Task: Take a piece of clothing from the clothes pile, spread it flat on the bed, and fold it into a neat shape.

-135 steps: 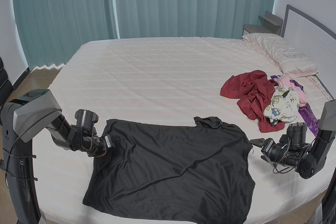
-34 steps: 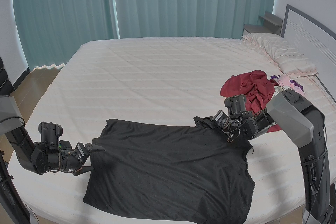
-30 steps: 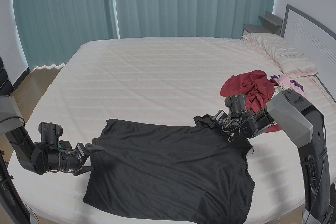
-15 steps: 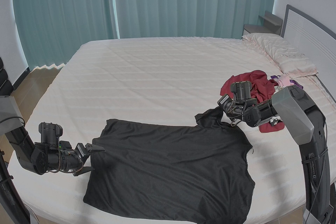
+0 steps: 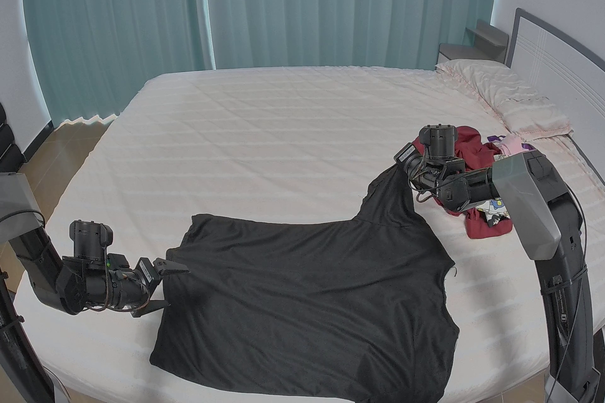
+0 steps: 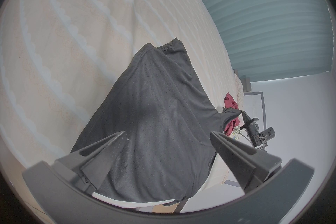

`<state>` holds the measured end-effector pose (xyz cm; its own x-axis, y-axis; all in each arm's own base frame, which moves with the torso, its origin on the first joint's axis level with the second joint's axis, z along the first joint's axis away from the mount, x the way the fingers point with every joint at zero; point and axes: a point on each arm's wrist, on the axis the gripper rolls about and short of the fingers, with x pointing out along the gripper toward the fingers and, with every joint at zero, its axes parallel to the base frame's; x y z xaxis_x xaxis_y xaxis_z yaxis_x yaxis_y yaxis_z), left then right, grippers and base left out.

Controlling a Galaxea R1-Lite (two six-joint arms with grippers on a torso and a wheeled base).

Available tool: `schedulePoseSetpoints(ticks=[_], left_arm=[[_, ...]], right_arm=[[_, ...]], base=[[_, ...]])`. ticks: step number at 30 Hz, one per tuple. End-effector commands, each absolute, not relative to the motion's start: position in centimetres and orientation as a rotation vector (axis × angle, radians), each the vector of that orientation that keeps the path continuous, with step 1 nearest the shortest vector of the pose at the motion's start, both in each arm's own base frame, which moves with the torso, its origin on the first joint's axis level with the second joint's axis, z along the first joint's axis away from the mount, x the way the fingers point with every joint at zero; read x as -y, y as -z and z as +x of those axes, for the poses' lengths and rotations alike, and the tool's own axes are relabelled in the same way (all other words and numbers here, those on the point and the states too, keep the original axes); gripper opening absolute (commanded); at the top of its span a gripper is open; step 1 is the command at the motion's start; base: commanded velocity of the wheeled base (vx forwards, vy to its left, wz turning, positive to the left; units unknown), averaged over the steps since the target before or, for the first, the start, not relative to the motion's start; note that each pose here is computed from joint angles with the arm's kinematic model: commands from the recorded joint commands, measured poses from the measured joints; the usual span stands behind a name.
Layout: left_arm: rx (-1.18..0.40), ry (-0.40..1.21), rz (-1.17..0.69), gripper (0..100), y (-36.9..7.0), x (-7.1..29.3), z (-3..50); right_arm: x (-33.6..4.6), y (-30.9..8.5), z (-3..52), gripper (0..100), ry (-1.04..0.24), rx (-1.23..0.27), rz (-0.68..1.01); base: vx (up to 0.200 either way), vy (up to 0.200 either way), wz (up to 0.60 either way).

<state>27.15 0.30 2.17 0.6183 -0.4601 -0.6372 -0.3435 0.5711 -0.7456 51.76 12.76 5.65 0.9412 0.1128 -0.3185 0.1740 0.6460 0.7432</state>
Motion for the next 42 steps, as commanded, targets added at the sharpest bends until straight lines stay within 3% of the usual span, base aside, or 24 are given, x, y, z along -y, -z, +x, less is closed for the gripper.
schedulePoseSetpoints(ticks=[1, 15, 16, 27, 42], left_arm=[[-0.946, 0.080, -1.001, 100, -2.1, -0.3, 27.2], [-0.944, 0.081, -1.001, 100, -2.1, -0.3, 27.2], [-0.946, 0.080, -1.001, 100, -2.1, -0.3, 27.1], [-0.947, 0.079, -1.002, 100, -2.1, -0.3, 27.1], [-0.948, 0.081, -1.000, 100, -2.1, -0.3, 27.1]], right_arm=[[-12.8, -5.0, 52.1, 0, 0.036, -0.355, 0.862], [-12.5, -5.8, 53.2, 0, 0.036, -0.292, 0.825], [-12.5, -5.7, 53.2, 100, 0.035, -0.292, 0.819], [-11.6, -3.7, 53.3, 100, 0.068, -0.334, 0.774], [-8.4, 2.2, 50.9, 100, 0.123, -0.555, 0.508]], base=[[0.000, 0.000, 0.00], [0.000, 0.000, 0.00], [0.000, 0.000, 0.00], [0.000, 0.000, 0.00], [0.000, 0.000, 0.00]])
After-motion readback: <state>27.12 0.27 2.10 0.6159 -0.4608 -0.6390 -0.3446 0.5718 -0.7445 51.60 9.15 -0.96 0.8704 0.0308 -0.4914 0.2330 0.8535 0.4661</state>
